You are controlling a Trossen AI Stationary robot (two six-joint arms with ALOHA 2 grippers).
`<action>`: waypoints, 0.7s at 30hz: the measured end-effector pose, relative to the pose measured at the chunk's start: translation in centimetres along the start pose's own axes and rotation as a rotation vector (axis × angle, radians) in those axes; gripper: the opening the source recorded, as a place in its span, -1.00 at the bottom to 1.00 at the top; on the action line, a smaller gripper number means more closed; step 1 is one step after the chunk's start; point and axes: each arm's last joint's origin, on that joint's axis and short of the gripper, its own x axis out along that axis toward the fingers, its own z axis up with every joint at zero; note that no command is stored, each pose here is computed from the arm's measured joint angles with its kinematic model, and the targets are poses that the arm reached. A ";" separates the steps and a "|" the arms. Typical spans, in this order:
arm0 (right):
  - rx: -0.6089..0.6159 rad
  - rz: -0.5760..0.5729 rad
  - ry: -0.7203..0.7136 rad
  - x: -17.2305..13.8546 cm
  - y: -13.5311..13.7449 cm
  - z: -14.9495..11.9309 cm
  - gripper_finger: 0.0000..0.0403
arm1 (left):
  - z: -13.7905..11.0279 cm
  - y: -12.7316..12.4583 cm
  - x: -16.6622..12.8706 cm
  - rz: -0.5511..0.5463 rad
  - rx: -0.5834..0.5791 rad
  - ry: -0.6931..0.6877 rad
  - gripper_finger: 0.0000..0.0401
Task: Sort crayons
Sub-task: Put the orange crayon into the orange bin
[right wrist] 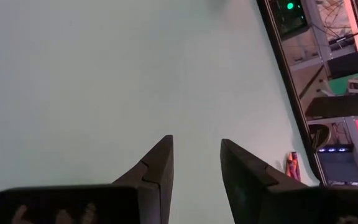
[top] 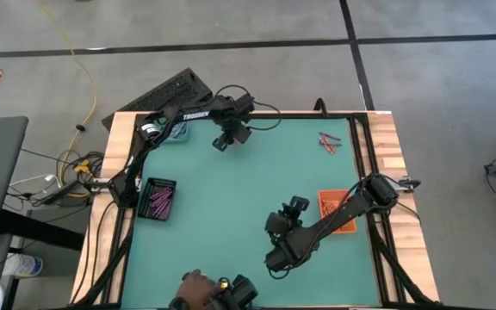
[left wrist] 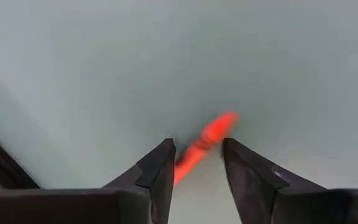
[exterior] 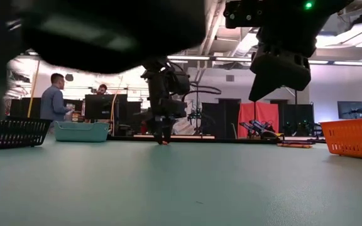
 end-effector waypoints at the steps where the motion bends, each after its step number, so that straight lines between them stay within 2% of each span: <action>1: 0.004 0.000 0.000 0.0 0.0 0.0 -0.35 | -0.1 -0.4 0.4 -0.017 0.002 0.011 -0.37; 5: -0.001 0.006 -0.009 -0.4 0.2 -0.2 -0.35 | -0.2 -0.8 0.9 -0.013 -0.031 0.024 -0.48; 12: -0.006 0.008 -0.012 -0.5 0.3 -0.4 -0.35 | -0.1 -1.0 1.0 -0.030 -0.051 0.028 -0.94; 21: -0.011 0.001 -0.006 -0.5 0.2 -0.3 -0.35 | 0.9 -1.1 0.9 -0.021 -0.049 0.031 -0.99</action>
